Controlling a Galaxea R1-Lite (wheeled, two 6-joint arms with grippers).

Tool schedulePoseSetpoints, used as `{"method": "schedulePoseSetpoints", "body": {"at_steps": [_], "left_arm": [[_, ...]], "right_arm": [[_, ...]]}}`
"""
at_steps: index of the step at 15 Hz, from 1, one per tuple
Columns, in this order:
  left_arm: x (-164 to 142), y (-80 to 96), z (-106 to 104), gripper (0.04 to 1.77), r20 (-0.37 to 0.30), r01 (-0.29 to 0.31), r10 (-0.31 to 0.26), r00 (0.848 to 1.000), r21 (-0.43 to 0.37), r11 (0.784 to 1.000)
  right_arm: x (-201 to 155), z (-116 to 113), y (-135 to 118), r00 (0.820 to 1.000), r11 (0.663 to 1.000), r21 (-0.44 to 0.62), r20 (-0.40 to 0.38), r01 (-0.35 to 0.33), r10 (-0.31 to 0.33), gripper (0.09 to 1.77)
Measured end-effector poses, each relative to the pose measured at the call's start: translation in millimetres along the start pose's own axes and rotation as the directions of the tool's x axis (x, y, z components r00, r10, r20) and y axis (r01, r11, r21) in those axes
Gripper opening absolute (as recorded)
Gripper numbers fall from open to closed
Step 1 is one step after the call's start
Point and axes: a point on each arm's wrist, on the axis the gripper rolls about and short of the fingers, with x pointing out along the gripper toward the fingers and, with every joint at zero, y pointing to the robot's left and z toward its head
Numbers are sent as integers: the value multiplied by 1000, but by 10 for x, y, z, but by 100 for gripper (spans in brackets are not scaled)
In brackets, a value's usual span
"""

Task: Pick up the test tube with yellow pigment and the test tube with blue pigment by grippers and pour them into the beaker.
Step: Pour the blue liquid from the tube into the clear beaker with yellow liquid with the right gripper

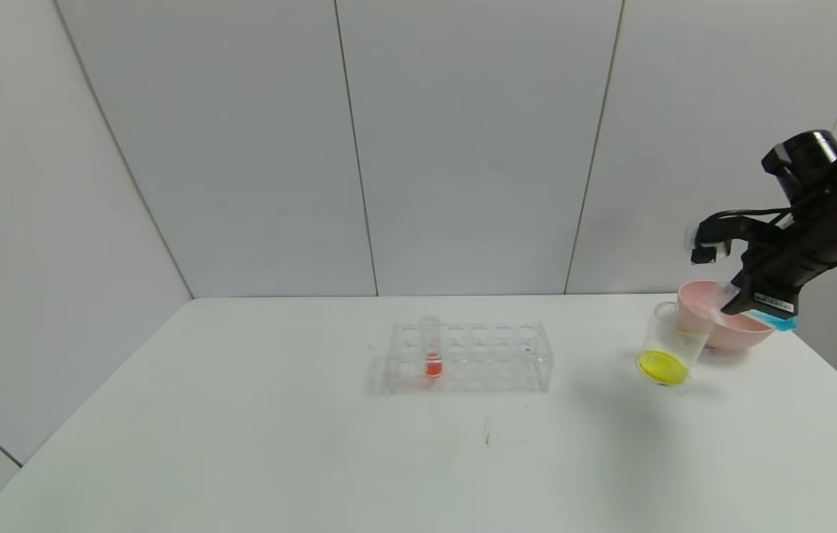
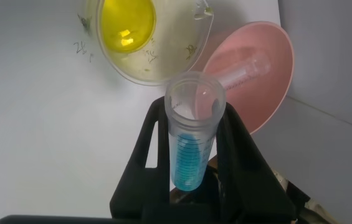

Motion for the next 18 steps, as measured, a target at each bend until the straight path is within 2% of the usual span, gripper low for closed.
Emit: {"method": "schedulePoseSetpoints", "body": {"at_steps": [4, 7, 11, 15, 18], "left_arm": [[0, 0, 0, 176, 0, 0, 0, 1000, 0, 1000], [0, 0, 0, 176, 0, 0, 0, 1000, 0, 1000], [0, 0, 0, 176, 0, 0, 0, 1000, 0, 1000], [0, 0, 0, 176, 0, 0, 0, 1000, 0, 1000], [0, 0, 0, 176, 0, 0, 0, 1000, 0, 1000]], "right_arm": [[31, 78, 44, 999, 1000, -25, -44, 8, -9, 50], [88, 124, 63, 994, 998, -52, -105, 29, -34, 50], [142, 209, 103, 975, 991, -117, -205, 63, -86, 50], [188, 309, 138, 968, 985, -153, -222, 81, -114, 50], [223, 359, 170, 952, 978, -190, -271, 88, -139, 50]]}}
